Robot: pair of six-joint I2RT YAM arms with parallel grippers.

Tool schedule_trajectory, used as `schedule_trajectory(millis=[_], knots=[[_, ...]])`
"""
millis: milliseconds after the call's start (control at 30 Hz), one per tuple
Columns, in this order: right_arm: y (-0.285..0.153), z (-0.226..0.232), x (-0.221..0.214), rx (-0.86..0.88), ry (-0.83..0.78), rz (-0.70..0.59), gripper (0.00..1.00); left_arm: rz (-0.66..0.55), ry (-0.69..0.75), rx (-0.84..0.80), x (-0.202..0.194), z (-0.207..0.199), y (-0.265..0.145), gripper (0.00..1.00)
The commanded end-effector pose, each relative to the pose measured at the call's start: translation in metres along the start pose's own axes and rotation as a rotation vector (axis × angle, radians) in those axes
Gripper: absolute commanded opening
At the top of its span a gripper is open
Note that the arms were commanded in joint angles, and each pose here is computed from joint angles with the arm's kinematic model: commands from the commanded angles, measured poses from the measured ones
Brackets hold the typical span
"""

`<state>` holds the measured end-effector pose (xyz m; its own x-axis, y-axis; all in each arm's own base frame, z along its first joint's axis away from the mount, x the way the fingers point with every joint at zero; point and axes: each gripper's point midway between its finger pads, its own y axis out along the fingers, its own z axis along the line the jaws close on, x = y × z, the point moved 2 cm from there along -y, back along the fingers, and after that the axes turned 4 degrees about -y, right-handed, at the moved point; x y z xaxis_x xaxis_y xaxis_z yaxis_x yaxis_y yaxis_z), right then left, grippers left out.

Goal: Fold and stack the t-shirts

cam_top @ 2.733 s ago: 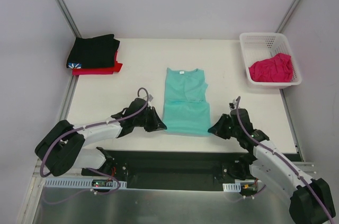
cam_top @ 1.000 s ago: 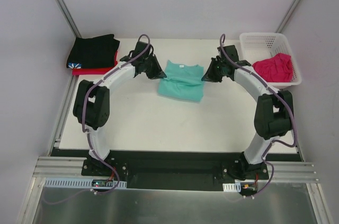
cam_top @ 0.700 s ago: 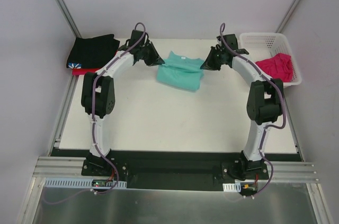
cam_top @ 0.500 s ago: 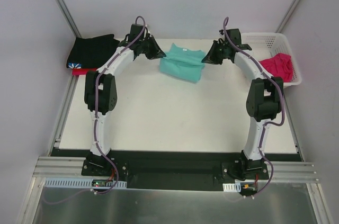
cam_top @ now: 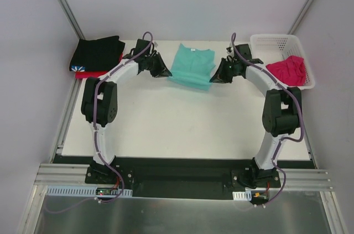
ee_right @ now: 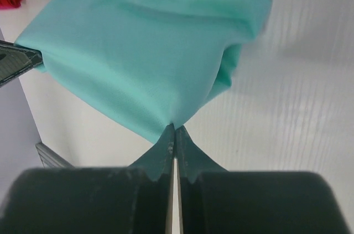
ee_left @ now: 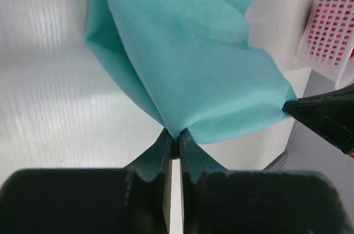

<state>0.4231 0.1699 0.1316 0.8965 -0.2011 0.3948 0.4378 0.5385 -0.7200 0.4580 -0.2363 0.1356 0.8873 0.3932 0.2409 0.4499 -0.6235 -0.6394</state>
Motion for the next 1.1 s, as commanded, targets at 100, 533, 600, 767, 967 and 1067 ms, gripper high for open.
schedule_trajectory(millis=[100,533,600,767,967,1067], knots=[[-0.031,0.03,-0.047,0.046,-0.067,0.003,0.01,-0.059,0.087,-0.035,-0.044,-0.017,-0.049,0.0],[-0.067,0.041,-0.15,-0.001,-0.103,0.054,0.01,-0.073,0.083,-0.017,-0.12,0.002,-0.101,0.0],[-0.074,0.032,-0.162,-0.038,-0.09,0.052,0.01,-0.09,0.08,-0.02,-0.129,0.006,-0.113,0.0],[-0.105,0.035,-0.156,-0.081,-0.131,0.008,0.01,-0.165,0.099,-0.039,-0.129,0.0,-0.137,0.0],[-0.109,0.058,-0.11,-0.077,-0.177,-0.046,0.01,-0.198,0.144,0.0,-0.1,-0.022,-0.138,0.0],[-0.104,0.063,-0.079,-0.082,-0.192,-0.063,0.01,-0.207,0.166,0.008,-0.078,-0.034,-0.131,0.0]])
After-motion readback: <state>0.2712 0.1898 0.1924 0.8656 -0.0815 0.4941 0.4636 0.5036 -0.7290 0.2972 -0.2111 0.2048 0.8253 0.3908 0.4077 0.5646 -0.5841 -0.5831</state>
